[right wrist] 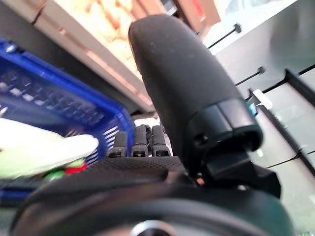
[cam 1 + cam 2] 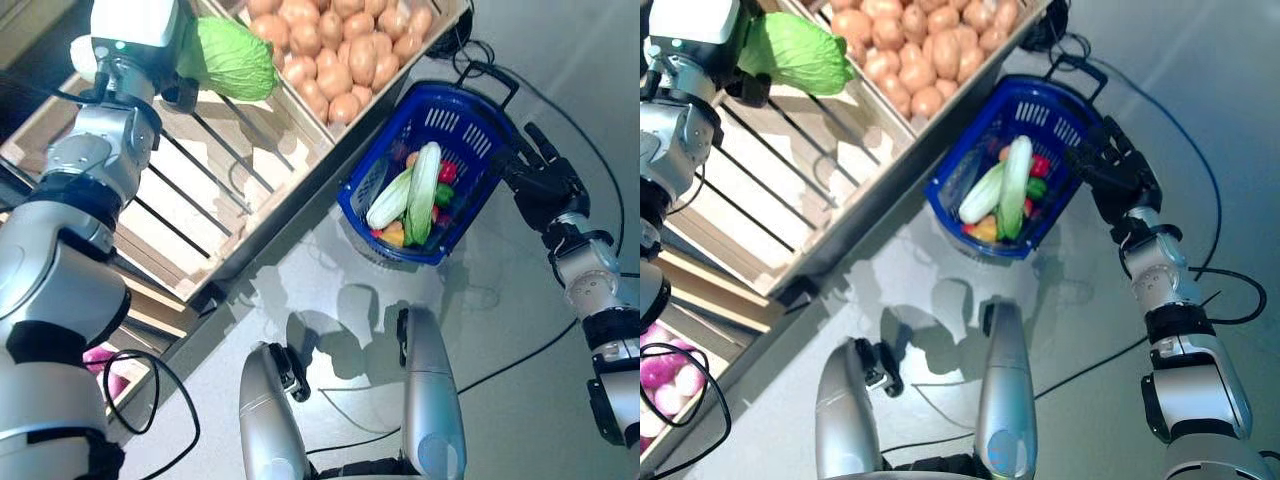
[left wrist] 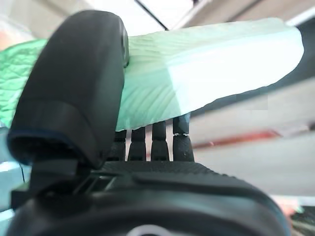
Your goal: Put vegetables into the basket
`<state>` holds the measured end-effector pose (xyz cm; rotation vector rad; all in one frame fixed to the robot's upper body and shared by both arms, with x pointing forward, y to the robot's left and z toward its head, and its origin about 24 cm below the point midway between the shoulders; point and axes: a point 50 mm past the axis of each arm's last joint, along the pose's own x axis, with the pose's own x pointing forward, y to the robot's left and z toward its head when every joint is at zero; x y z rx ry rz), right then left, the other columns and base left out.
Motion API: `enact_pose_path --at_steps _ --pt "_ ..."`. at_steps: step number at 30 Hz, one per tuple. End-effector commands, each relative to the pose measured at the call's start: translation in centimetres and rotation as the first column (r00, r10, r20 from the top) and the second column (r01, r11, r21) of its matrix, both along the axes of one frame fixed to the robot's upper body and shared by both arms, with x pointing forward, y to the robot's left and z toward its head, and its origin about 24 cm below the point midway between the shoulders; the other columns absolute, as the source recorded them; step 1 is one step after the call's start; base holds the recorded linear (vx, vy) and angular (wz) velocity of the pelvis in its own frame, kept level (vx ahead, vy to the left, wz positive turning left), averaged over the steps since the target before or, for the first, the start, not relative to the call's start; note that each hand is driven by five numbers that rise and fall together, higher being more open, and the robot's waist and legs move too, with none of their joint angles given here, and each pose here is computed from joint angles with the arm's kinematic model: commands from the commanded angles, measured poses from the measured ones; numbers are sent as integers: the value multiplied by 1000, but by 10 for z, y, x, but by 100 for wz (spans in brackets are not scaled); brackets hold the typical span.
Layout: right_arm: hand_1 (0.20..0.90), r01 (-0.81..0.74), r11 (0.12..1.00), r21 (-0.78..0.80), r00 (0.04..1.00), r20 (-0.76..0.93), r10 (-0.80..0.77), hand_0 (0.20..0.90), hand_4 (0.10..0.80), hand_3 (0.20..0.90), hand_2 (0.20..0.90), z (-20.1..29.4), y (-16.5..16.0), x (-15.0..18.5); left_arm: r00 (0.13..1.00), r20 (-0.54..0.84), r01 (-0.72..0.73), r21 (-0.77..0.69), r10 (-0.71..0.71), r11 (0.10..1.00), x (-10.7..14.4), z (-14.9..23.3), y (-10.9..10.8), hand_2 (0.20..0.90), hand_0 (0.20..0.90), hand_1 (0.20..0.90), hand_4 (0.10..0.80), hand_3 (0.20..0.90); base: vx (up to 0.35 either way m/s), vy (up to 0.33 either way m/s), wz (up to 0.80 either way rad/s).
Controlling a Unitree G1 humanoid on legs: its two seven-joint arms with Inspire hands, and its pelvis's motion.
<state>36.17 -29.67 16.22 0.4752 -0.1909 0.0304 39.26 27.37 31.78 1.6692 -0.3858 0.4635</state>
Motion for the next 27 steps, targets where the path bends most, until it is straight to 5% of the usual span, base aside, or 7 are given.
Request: enact_pose_path --at_steps 1,8,14,27 --pt "900 -30 999 32 999 32 29 900 800 900 900 -18 19 -1 1000 17 -11 -191 14 982 -15 -18 37 300 300 300 400 300 95 -46 2" --pt "900 -109 994 -31 994 -32 108 900 800 900 900 -54 47 -12 982 21 168 -561 -189 810 -20 -62 35 300 300 300 400 300 82 -64 -5" --pt "900 -148 981 -124 988 -64 141 900 800 900 900 -66 72 -24 904 206 329 -895 -375 300 -33 -113 23 300 300 300 400 300 200 -56 -1" --pt "900 -388 825 -411 921 -130 368 900 800 900 900 -36 121 -20 752 460 235 -857 -473 -460 -31 -166 -28 300 300 300 400 300 46 -30 2"
